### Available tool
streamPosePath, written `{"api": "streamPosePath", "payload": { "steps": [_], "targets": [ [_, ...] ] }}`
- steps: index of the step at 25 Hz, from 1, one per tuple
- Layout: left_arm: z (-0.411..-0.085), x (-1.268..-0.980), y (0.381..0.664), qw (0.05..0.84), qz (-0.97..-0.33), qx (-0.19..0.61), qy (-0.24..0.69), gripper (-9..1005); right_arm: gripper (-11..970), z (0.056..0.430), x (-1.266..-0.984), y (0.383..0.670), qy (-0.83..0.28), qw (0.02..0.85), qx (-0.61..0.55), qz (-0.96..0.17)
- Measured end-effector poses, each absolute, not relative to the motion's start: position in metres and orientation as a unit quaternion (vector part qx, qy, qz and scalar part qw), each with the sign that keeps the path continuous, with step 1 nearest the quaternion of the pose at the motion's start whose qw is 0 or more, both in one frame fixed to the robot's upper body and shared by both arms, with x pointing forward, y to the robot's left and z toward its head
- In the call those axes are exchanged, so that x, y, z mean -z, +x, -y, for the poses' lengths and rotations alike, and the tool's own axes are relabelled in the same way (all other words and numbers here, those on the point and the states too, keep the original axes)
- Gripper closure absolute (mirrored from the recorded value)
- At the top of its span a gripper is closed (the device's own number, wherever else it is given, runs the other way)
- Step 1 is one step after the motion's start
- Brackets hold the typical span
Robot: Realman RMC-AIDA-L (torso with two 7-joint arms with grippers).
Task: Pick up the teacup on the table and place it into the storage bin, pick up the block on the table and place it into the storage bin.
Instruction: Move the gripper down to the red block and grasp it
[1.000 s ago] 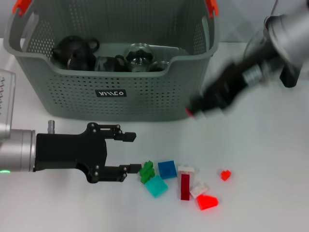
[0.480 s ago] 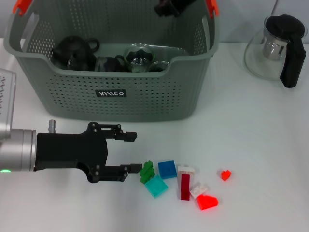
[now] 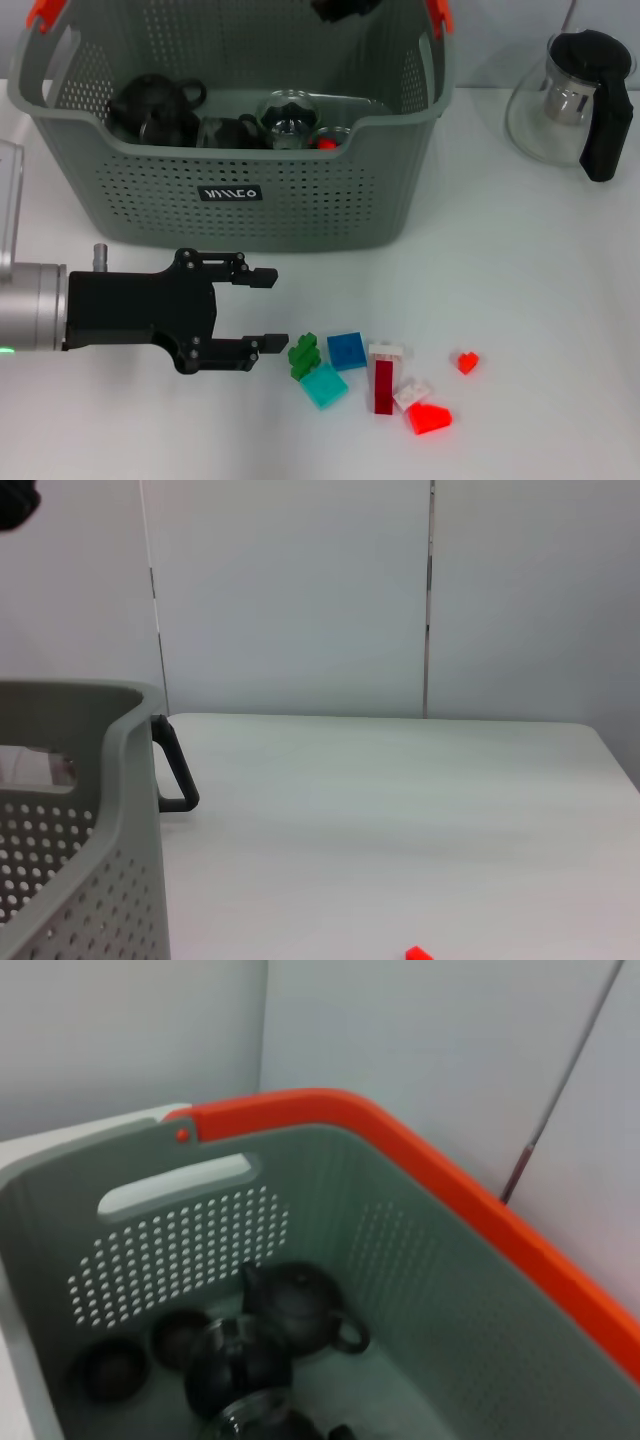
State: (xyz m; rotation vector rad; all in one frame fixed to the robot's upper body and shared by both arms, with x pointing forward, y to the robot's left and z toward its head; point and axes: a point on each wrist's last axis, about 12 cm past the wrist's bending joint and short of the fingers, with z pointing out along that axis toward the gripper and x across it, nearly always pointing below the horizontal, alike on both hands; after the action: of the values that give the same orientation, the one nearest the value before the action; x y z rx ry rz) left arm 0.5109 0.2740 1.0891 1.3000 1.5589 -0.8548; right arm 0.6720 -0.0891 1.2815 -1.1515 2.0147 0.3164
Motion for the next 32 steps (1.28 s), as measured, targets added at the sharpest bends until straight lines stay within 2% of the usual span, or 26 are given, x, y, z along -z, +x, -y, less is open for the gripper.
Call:
{"api": "streamPosePath", "payload": {
  "steps": [4, 9, 16, 22, 27, 32],
  "targets": [
    [-0.275, -1.092, 0.511, 0.453, -0.628, 0.347, 0.529, 321, 442, 0.099, -1.293, 0.661, -0.461, 0.392, -0.127, -0.786],
    [-0.28, -1.095, 0.51, 0.46, -0.626, 0.35, 0.524, 322, 267, 0.123, -1.3, 0.628, -0.495, 0.342, -0.141, -0.787],
    [-0.281, -1.095, 0.51, 0.462, -0.627, 0.349, 0.522, 322, 13, 0.16, -1.281, 0.576, -0.528, 0.237, -0.161, -0.8],
    [-0.281, -1.095, 0.511, 0.462, -0.627, 0.348, 0.522, 322, 16, 0.176, -1.242, 0.56, -0.506, 0.145, -0.176, -0.832],
    [-0.28, -1.096, 0.513, 0.466, -0.625, 0.348, 0.521, 322, 19, 0.17, -1.205, 0.565, -0.486, 0.087, -0.188, -0.849],
    [-0.279, -1.096, 0.513, 0.467, -0.624, 0.348, 0.521, 322, 60, 0.16, -1.18, 0.57, -0.474, 0.058, -0.165, -0.863]
  ]
}}
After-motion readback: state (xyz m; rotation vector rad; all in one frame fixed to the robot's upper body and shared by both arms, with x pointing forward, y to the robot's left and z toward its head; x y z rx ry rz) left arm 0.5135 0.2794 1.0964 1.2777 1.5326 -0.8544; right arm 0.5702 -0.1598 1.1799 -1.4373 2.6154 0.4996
